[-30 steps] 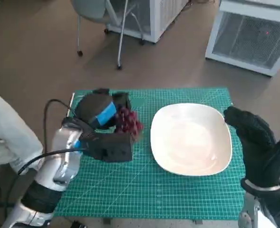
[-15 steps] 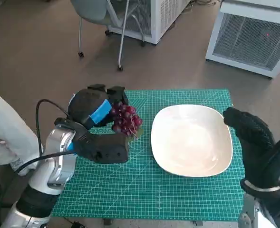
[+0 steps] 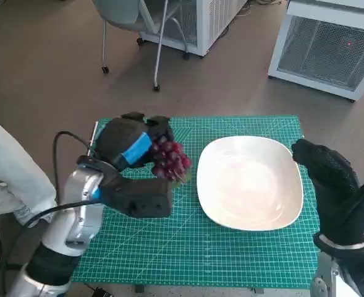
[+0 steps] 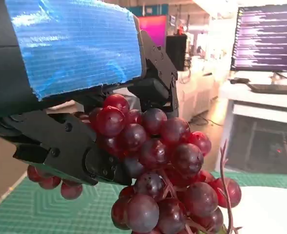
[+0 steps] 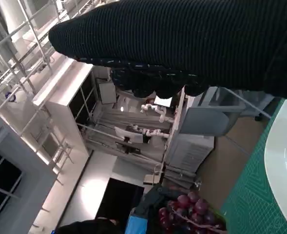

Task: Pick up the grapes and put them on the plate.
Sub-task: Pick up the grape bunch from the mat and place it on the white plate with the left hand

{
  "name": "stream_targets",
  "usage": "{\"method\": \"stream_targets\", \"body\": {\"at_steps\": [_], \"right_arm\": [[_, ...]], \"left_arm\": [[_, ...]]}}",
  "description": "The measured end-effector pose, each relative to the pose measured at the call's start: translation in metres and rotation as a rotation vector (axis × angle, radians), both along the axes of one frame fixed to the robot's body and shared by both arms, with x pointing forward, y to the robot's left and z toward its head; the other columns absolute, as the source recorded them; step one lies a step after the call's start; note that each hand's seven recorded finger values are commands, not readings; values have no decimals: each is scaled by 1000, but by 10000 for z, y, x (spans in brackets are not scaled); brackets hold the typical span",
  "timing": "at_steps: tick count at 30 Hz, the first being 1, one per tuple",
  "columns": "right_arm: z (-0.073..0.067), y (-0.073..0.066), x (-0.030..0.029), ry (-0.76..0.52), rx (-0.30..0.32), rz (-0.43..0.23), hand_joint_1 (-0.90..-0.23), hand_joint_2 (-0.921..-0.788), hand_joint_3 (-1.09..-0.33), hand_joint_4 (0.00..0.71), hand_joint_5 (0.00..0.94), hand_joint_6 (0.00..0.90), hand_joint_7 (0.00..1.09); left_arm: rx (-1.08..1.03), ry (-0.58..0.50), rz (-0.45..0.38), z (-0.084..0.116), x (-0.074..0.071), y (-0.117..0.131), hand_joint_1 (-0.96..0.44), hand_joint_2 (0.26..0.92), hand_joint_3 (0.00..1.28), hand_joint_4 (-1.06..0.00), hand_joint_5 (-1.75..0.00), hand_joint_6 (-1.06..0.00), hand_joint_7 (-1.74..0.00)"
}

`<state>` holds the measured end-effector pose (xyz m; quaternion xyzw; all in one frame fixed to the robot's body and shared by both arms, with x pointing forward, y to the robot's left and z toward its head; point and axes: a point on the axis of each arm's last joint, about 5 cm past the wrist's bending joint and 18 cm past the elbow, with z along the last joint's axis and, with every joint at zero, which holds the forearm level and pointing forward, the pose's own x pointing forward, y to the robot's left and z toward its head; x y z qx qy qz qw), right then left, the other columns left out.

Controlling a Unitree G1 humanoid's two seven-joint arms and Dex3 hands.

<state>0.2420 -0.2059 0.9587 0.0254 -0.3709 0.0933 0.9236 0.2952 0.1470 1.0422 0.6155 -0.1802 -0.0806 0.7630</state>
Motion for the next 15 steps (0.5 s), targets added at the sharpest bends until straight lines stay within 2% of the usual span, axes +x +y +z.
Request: {"method": "stream_targets", "body": {"at_steps": [10,15], "right_arm": [[-3,3,3,2,0,2,-489,-921,-539,475,0,185,579],[-3,2,3,3,0,2,-485,-921,-541,480,3,184,579]], "left_arm": [[-4,-47,-149,178,-63,-499,2,915,69,-676,-1315,-684,-974],[26,-100,-222,319,-57,-722,3,919,111,-638,-1333,-607,-1075]]}}
